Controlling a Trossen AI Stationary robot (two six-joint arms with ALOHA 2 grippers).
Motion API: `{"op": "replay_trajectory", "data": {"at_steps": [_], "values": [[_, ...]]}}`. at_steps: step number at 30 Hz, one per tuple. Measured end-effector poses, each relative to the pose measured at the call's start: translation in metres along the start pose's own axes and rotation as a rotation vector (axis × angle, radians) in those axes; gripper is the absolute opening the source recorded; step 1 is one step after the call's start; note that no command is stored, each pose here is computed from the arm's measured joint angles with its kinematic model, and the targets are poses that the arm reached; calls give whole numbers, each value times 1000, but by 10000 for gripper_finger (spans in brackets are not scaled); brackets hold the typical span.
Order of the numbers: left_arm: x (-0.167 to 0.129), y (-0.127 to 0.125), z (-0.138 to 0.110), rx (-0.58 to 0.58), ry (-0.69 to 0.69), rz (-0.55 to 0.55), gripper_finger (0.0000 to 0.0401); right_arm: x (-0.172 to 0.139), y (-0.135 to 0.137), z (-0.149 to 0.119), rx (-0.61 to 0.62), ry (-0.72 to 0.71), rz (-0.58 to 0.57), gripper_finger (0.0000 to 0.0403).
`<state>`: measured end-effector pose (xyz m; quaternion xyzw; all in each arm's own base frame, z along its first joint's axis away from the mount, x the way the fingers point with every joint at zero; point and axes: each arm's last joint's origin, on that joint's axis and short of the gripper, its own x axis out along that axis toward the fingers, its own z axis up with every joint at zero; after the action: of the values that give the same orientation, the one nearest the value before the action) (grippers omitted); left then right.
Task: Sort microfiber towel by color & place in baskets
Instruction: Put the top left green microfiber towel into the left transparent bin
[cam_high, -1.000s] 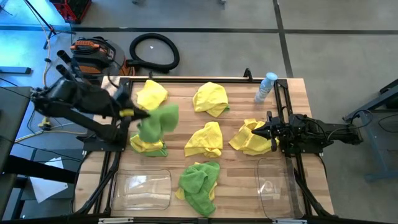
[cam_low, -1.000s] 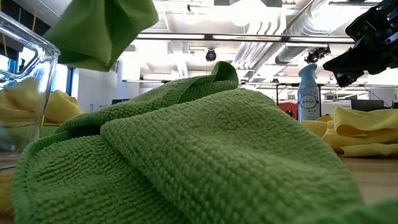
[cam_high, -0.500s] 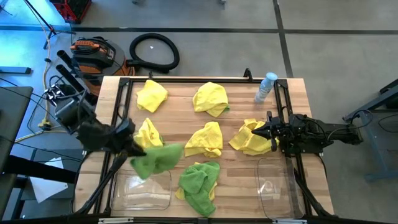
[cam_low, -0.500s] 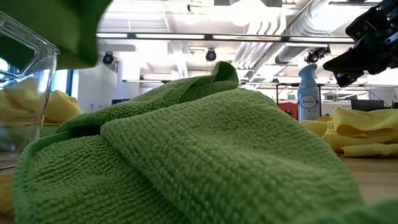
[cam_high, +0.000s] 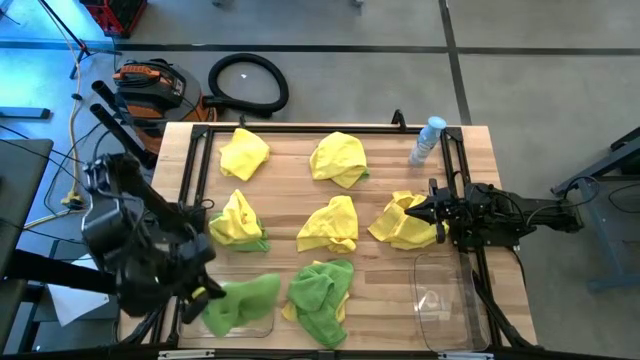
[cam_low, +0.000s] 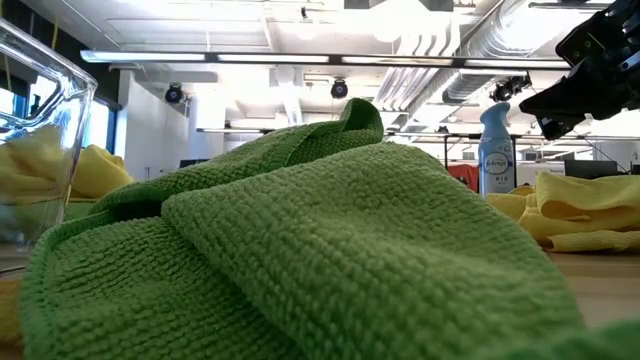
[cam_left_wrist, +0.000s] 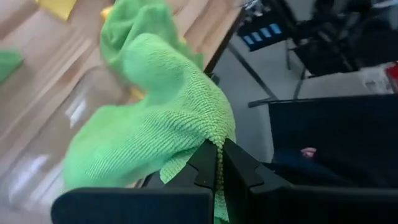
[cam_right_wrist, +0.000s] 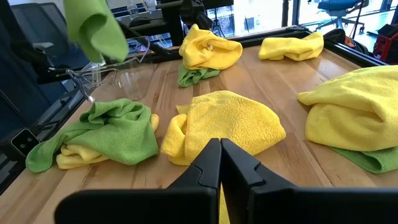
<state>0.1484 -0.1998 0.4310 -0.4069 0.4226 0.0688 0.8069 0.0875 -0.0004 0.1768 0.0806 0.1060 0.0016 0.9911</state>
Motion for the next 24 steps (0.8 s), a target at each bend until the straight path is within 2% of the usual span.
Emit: {"op": "replay_trajectory", "data": {"at_steps": [3,10,14,19,24], "values": [[11,1,-9,-57,7,83,0,0,0,0,0,0,0,0],[29,17,-27,-160,100,361,0,0,0,0,0,0,0,0],[39,24,-37,-217,155,441,0,0,0,0,0,0,0,0],[57,29,-48,-241,224,457,0,0,0,0,0,1,0,0],[76,25,-52,-138,208,326,0,0,0,0,0,2,0,0]]}}
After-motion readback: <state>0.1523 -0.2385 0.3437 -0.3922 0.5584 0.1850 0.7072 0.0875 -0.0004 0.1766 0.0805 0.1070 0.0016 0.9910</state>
